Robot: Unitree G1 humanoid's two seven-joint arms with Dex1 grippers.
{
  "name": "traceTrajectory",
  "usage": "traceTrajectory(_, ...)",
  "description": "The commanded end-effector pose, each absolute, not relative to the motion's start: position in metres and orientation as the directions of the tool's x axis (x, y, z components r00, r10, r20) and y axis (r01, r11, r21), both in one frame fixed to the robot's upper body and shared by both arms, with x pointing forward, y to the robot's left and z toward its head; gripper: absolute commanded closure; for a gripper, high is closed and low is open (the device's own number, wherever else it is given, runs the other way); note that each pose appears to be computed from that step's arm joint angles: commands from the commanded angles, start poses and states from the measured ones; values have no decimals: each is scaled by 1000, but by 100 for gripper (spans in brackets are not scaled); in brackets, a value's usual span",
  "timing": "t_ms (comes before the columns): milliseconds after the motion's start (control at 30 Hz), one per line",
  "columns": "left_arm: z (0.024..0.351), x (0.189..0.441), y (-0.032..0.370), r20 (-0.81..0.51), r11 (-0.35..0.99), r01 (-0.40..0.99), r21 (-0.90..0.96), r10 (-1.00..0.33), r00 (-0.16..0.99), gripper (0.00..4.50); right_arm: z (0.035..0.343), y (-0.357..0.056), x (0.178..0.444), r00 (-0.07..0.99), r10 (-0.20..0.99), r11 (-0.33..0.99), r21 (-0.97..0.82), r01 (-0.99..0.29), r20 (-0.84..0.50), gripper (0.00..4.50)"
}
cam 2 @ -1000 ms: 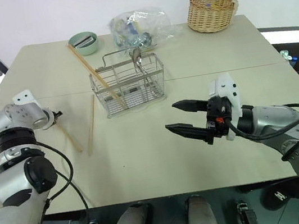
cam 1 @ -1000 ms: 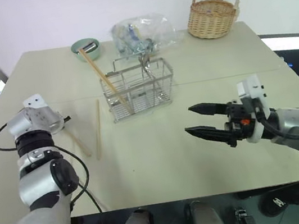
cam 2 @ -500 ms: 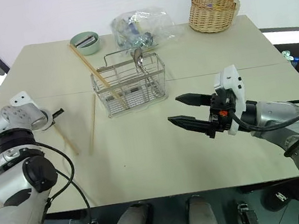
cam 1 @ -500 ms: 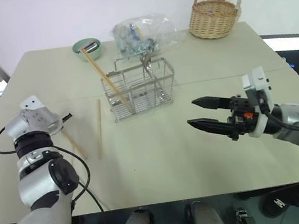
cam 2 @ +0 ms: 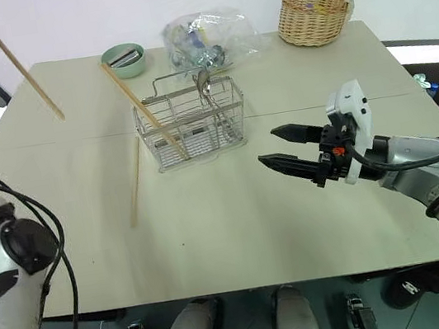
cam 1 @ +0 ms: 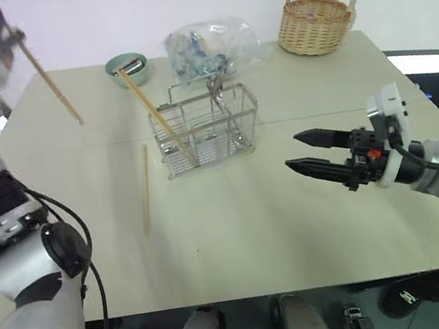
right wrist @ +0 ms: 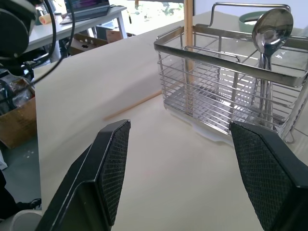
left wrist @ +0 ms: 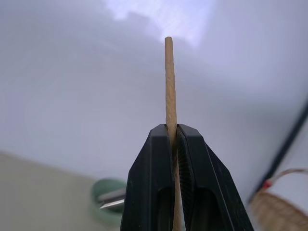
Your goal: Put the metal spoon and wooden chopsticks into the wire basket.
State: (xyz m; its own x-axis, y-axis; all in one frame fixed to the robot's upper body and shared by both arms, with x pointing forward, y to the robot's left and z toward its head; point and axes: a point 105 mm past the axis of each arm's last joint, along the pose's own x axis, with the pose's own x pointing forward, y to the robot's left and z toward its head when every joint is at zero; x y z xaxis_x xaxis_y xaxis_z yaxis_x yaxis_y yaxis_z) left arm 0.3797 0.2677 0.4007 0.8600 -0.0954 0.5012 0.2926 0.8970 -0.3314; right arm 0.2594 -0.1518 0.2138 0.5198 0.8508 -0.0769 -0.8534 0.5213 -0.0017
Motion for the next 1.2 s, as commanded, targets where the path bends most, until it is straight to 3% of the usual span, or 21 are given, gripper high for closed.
traceTrajectory(33, 425, 366, 225, 574, 843, 474, -254, -263, 776, 443, 222, -149, 258, 524, 851, 523, -36, -852, -45, 113)
traceTrajectory(333, 372, 391, 148, 463, 809, 576, -116, -469, 752, 443, 226, -153, 256, 563, 826, 561, -59, -825, -15, 113)
traceTrajectory(600, 317, 410, 118, 416, 834, 551, 9, -504, 756, 443, 235, -156, 252, 589, 808, 589, -61, -806, 16, 113)
traceTrajectory(800, 273, 413, 99, 370, 830, 557, -35, -507, 778, 443, 237, -158, 255, 600, 800, 600, -58, -798, 19, 113)
traceTrajectory(933, 269, 409, 103, 374, 838, 542, -66, -483, 792, 303, 239, -160, 259, 605, 796, 606, -51, -794, 27, 113)
traceTrajectory(1100, 285, 399, 117, 404, 843, 532, -82, -460, 791, 35, 237, -160, 265, 600, 800, 601, -37, -799, 21, 113)
traceTrajectory(1133, 288, 397, 118, 405, 841, 534, -83, -461, 790, 4, 237, -160, 266, 599, 800, 599, -33, -800, 22, 113)
traceTrajectory(1200, 297, 394, 122, 408, 843, 532, -81, -460, 789, 4, 237, -160, 269, 596, 802, 597, -28, -802, 23, 113)
